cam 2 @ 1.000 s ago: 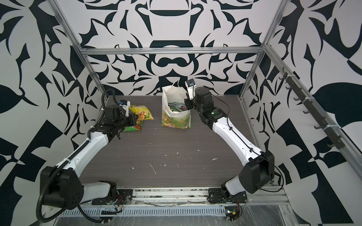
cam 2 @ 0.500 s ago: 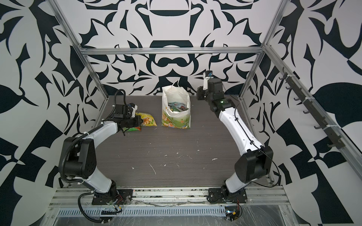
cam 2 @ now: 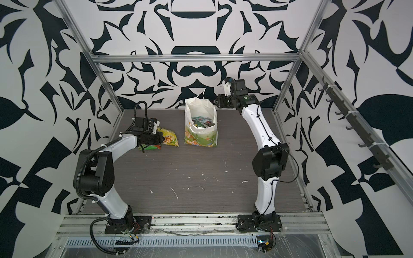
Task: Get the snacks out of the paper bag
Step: 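Place the yellow packet beside the green packet while the right gripper releases the bag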
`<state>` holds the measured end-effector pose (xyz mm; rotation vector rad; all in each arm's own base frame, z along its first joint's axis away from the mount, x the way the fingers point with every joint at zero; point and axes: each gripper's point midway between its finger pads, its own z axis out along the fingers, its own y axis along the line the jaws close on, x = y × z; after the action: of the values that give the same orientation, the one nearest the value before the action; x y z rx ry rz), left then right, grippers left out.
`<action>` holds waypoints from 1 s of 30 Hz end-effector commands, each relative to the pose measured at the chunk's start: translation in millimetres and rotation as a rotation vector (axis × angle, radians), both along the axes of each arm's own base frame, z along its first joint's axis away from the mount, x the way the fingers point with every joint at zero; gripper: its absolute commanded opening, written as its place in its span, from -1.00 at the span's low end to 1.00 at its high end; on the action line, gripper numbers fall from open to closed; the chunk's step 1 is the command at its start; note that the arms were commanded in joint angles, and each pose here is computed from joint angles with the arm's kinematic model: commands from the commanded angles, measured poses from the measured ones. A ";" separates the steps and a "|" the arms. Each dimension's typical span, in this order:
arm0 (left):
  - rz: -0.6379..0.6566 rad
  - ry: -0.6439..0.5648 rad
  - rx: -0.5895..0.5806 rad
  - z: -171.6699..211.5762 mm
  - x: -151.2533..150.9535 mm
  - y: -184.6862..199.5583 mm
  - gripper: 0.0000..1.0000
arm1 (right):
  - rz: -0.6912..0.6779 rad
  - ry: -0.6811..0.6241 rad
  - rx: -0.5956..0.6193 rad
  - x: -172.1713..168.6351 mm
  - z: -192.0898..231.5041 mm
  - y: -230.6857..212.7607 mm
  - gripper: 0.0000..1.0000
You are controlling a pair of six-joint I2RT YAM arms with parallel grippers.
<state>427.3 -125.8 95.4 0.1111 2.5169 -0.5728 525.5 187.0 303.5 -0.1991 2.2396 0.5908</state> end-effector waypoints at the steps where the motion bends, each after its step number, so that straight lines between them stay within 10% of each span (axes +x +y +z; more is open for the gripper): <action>1: -0.007 0.061 0.032 -14.9 -7.1 4.5 -1.00 | 0.062 -0.021 -0.020 -11.5 19.3 12.1 0.07; 10: 0.011 0.113 0.105 -33.7 -14.1 16.5 -0.97 | 0.050 -0.016 -0.123 3.7 -3.1 20.5 0.10; 18: 0.056 0.123 0.203 -36.8 -12.7 33.9 -0.43 | 0.045 -0.016 -0.196 21.9 -14.7 32.4 -0.18; 30: 0.170 -0.049 0.210 60.1 -9.7 46.4 -0.01 | -0.011 -0.064 -0.211 29.0 -1.9 27.6 -0.86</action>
<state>416.6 -82.2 113.9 0.0320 2.5768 -0.2386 558.6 217.3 256.2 -0.3271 2.3371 0.3522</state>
